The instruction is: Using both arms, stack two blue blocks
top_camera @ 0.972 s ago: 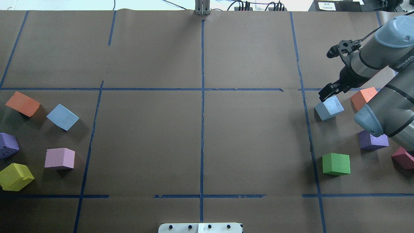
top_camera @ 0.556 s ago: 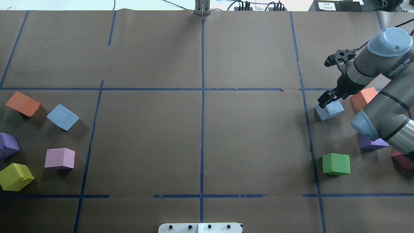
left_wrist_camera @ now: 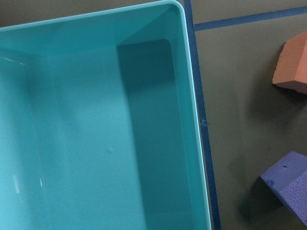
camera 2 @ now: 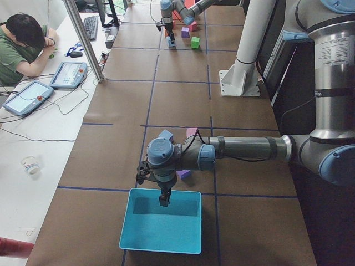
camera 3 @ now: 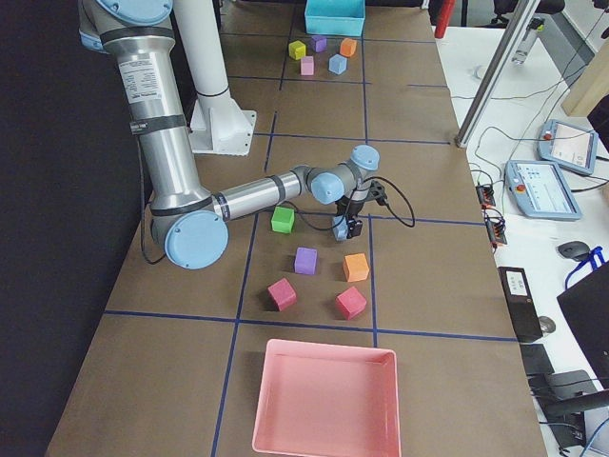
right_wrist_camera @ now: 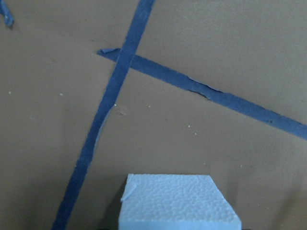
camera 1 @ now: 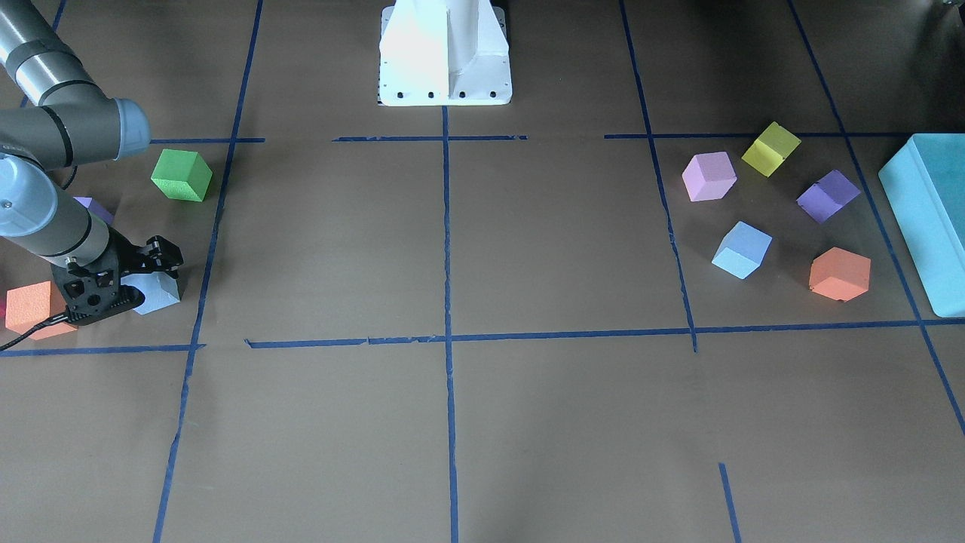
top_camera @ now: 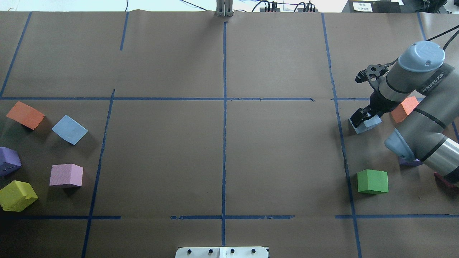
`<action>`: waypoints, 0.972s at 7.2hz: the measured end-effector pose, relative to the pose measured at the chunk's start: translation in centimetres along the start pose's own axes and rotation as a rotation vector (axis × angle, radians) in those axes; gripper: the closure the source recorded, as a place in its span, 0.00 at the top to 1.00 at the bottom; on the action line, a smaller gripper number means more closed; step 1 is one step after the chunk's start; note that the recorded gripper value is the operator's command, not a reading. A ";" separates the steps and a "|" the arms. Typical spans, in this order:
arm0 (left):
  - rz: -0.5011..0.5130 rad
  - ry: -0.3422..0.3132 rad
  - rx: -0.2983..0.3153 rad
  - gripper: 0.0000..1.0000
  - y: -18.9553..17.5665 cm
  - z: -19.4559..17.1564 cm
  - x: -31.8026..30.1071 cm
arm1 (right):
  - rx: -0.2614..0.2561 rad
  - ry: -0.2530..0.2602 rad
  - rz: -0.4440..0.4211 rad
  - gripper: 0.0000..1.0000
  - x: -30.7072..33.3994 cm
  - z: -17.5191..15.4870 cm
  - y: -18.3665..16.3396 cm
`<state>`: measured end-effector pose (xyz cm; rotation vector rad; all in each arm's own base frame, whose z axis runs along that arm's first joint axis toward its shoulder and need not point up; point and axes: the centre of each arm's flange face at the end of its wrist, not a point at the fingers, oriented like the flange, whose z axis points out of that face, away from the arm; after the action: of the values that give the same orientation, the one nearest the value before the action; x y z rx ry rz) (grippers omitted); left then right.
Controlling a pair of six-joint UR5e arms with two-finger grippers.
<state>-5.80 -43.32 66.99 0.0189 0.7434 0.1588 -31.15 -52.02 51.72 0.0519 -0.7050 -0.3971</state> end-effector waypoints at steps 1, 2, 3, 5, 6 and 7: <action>0.000 0.000 0.000 1.00 0.0 0.0 0.0 | -0.003 0.002 -0.002 0.52 -0.1 0.2 0.0; 0.000 0.000 0.000 1.00 0.0 0.0 0.0 | -0.002 0.001 -0.005 0.51 -0.3 0.2 0.1; 0.000 0.000 0.000 1.00 0.0 0.0 0.0 | 0.005 -0.003 -0.010 0.50 -0.6 -0.2 -0.1; 0.000 0.000 0.000 1.00 0.1 0.0 0.0 | 0.037 -0.031 -0.003 0.51 -3.6 -2.5 -1.4; 0.000 0.000 0.001 1.00 0.1 -0.1 0.0 | 0.048 -0.055 0.049 0.51 -7.8 -3.9 -3.3; 0.000 0.000 0.001 1.00 0.1 -0.1 0.0 | 0.049 -0.078 0.119 0.51 -13.3 -5.5 -5.8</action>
<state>-5.83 -43.26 66.92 0.0203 0.7433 0.1588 -38.77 -52.87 38.23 0.0410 -0.7911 -0.2689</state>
